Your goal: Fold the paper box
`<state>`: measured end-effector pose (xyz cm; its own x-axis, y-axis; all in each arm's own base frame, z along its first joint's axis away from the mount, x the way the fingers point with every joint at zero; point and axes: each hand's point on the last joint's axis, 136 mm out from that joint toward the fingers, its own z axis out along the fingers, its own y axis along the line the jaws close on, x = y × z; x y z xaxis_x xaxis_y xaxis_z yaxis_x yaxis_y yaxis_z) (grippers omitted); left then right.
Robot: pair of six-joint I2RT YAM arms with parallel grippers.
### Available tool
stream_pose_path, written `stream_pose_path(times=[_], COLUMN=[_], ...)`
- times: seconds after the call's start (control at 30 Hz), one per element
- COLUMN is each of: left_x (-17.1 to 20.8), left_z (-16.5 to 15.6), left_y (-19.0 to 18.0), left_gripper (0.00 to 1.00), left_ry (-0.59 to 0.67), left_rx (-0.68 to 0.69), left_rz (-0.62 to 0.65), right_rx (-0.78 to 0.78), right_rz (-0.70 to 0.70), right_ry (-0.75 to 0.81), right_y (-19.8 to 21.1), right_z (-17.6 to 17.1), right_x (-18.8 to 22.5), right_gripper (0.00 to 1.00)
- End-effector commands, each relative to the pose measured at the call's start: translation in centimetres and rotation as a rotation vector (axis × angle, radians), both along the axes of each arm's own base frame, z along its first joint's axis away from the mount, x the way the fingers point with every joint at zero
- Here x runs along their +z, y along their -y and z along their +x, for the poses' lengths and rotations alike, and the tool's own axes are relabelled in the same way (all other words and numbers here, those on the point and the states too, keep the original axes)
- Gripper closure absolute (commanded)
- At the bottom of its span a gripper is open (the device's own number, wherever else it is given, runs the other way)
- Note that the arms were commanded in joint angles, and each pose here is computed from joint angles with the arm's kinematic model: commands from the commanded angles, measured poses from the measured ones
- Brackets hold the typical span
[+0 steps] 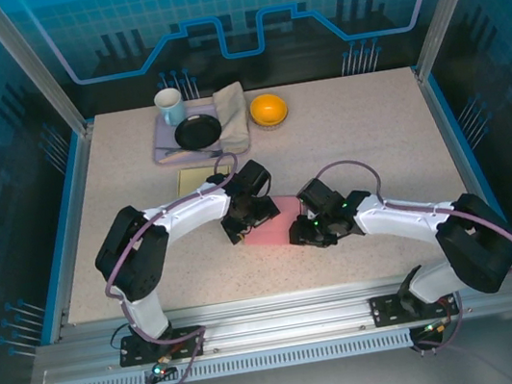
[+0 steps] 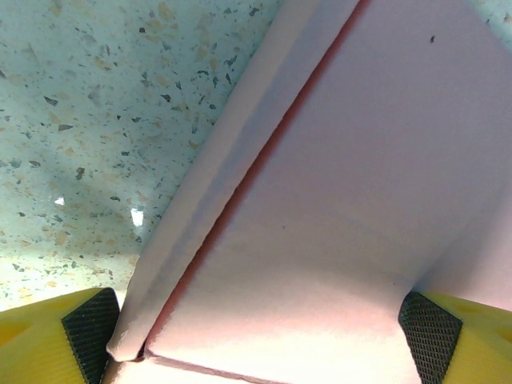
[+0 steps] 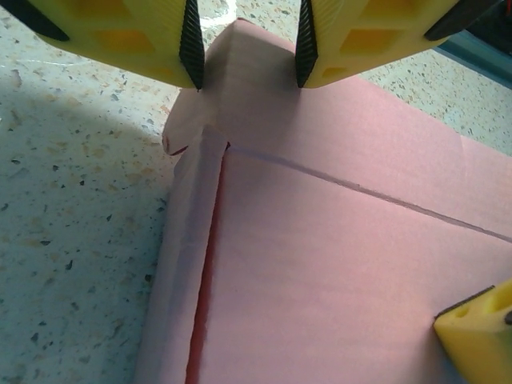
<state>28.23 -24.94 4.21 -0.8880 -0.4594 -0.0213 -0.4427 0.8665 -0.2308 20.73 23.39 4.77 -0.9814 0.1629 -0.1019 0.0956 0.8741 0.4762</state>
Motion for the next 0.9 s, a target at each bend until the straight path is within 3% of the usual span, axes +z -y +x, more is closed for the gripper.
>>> stream_pose_path(times=[0.0, 0.33, 0.6, 0.87], left_x=[-0.6, -0.5, -0.6, -0.6], left_z=[-0.8, -0.8, -0.9, -0.9], left_y=[-1.4, -1.5, -1.5, -1.5], left_gripper=[0.05, 0.05, 0.05, 0.05], left_ry=[-0.03, -0.029, -0.032, -0.035], left_rx=[0.025, 0.026, 0.029, 0.033], left_rz=[0.067, 0.068, 0.069, 0.068], right_rx=[0.01, 0.034, 0.073, 0.09], right_rz=[0.045, 0.008, -0.062, -0.01], right_ry=[0.001, 0.052, 0.09, 0.083], right_y=[-1.0, -0.4, 0.6, -0.2], right_z=[-0.3, 0.1, 0.5, 0.5], right_x=[0.5, 1.2, 0.8, 0.6], right_gripper=[0.64, 0.77, 0.8, 0.81])
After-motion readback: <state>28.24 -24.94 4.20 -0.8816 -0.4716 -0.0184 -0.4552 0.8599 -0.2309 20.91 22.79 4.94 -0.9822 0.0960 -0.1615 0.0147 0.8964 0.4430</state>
